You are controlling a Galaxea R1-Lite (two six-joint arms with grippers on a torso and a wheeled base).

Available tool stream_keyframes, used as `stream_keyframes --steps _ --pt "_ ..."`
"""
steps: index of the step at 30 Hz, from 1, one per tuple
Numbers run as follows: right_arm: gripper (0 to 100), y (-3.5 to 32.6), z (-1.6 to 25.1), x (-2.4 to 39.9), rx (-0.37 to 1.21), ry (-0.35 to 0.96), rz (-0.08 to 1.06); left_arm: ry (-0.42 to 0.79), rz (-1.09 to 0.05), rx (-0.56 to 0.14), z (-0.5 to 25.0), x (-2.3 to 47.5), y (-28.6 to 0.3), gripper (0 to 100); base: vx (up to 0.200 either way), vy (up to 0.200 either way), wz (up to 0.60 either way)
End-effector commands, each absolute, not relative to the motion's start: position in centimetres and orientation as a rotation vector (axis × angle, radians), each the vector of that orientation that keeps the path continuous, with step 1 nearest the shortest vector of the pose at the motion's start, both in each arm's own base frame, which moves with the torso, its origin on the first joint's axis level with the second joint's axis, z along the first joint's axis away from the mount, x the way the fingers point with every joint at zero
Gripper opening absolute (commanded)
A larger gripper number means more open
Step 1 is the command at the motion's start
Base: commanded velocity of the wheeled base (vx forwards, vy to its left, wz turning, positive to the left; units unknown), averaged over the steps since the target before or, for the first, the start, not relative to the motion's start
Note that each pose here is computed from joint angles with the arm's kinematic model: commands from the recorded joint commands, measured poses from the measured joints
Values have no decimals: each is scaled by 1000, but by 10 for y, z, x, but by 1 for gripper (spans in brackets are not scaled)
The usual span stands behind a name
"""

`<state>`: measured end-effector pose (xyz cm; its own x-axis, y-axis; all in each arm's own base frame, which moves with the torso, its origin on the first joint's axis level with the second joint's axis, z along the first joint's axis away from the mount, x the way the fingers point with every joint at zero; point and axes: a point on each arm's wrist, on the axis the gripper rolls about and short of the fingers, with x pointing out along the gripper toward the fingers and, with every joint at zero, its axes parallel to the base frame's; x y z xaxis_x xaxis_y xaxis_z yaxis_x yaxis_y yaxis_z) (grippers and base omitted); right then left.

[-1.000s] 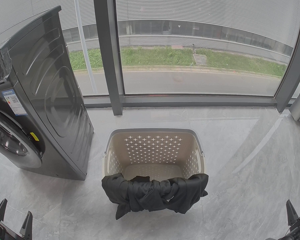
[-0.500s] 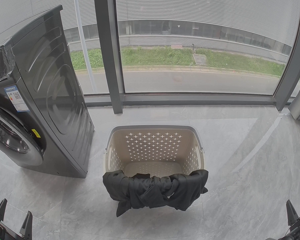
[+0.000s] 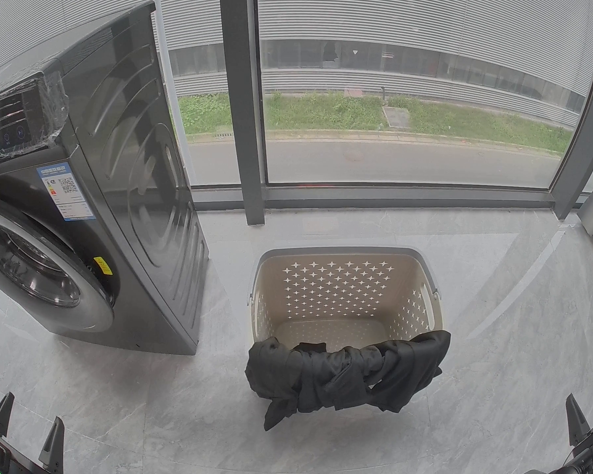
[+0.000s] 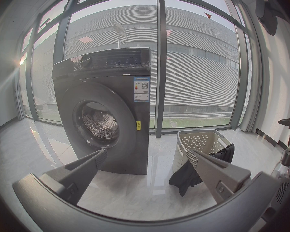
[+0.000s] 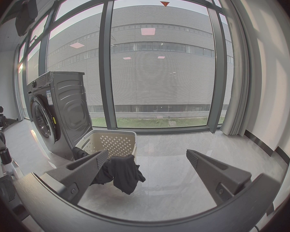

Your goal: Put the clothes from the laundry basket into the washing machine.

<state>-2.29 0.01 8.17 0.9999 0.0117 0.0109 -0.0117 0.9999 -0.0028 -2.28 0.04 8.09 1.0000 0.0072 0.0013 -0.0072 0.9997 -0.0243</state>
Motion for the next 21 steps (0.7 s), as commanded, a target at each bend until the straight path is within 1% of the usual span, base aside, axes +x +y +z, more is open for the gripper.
stream_keyframes --steps 1,21 --pt "100 0 76 -23 -3 -9 12 -5 8 -25 76 -23 0 100 0 200 0" --pt "100 0 76 -23 -3 -9 12 -5 8 -23 76 -23 0 100 0 200 0"
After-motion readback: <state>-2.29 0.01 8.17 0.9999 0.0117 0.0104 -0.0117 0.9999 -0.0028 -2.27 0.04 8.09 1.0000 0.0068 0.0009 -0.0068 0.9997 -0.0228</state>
